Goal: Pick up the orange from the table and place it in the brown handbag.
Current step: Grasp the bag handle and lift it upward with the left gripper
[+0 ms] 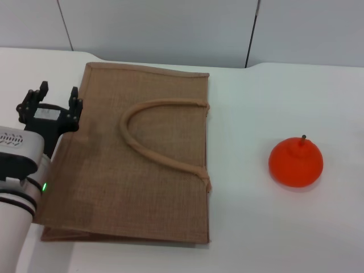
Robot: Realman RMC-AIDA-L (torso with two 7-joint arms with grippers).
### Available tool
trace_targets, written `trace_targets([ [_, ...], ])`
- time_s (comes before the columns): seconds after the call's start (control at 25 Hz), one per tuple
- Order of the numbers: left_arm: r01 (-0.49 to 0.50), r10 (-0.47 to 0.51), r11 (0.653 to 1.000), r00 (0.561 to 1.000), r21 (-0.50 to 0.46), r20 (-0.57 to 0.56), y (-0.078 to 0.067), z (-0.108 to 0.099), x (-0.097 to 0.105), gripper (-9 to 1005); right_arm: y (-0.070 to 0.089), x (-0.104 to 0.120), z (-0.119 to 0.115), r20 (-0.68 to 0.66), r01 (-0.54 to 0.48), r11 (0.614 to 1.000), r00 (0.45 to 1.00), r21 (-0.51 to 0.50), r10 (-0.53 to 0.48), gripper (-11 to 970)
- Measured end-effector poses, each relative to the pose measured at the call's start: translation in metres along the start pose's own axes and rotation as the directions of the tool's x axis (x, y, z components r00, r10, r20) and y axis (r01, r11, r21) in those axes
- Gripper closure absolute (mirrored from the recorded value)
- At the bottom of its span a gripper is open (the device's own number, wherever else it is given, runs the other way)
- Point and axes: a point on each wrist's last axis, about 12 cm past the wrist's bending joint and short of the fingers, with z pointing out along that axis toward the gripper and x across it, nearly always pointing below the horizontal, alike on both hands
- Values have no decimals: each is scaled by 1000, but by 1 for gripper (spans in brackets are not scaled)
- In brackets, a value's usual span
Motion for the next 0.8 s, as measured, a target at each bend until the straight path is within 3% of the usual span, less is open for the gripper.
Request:
trace_targets([
  [0.44,249,-249,966,969,76,-13,0,12,-20,437,2,2,4,-33,-17,1000,999,-12,16,79],
  [0.72,197,-181,958,979,206,-98,-3,25,-42,443,2,3,5,-42,-16,1000,999,-9,16,79],
  [0.8,144,-97,950,979,276,-177,-3,33,-57,443,2,3,5,-47,-16,1000,999,-9,16,79],
])
